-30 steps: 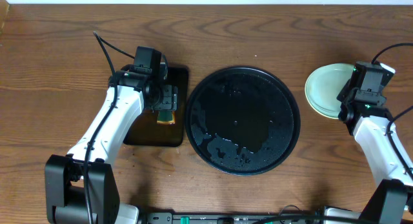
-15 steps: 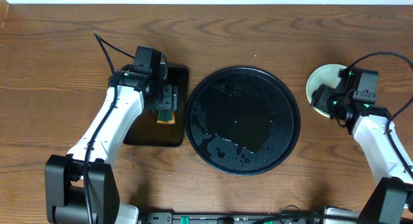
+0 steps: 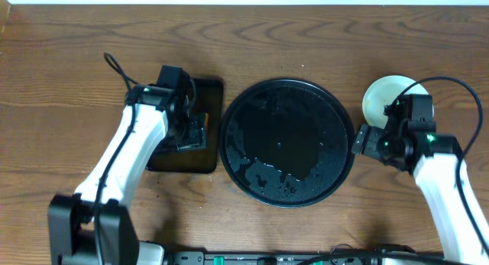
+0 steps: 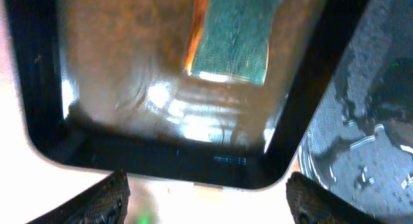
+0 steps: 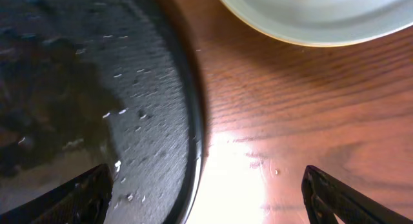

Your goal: Clean dirty plates on tray and stack at the side

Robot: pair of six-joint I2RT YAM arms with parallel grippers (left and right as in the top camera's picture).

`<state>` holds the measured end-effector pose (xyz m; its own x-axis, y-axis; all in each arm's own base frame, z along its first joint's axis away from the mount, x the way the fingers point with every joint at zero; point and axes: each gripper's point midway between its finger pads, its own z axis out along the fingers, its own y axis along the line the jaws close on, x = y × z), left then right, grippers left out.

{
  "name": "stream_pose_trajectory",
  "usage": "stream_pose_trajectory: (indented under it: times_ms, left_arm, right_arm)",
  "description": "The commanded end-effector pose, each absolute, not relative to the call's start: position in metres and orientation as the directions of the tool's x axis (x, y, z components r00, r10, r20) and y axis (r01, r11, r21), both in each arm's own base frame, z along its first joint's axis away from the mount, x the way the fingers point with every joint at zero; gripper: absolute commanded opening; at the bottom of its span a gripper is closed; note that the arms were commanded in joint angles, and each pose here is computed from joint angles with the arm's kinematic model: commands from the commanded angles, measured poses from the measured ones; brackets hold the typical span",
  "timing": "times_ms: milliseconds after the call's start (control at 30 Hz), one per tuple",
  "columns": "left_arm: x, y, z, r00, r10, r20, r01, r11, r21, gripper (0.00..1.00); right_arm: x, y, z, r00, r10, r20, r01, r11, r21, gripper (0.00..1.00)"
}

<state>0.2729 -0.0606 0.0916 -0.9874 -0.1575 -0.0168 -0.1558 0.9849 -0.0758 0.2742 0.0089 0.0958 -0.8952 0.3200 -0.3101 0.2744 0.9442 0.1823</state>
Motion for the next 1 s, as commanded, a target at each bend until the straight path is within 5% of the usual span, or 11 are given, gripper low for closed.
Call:
stream_pose_trajectory:
  times_ms: [0,167,367,600,967]
  left_arm:
    - [0.268,-0.058,0.122,-0.978,-0.162,-0.132,-0.147,0.983,-0.110,0.78]
    - [0.258,-0.059,0.152,-0.910,-0.102,-0.401,-0.053,0.990,-0.132,0.78]
    - [0.232,-0.058,0.180,-0.751,-0.117,-0.650,0.003,0.984,-0.180,0.78]
    - [0.218,-0.054,0.207,-0.657,-0.144,-0.740,0.030,0.976,-0.217,0.78]
    - [0.218,-0.054,0.207,-0.657,-0.144,-0.740,0.030,0.976,-0.217,0.78]
  right_arm:
    - [0.271,0.015,0.129,-0.857,0.248,-0.452,0.214,0.969,0.127,0.95]
    - [0.255,0.028,0.163,-0.759,0.137,-0.636,0.134,0.990,0.054,0.99]
    - [0.237,0.038,0.175,-0.706,0.149,-0.692,0.098,0.989,0.113,0.99]
    - [0.237,0.038,0.175,-0.707,0.149,-0.691,0.099,0.989,0.112,0.99]
    - [0.237,0.038,0.175,-0.708,0.149,-0.691,0.099,0.989,0.112,0.99]
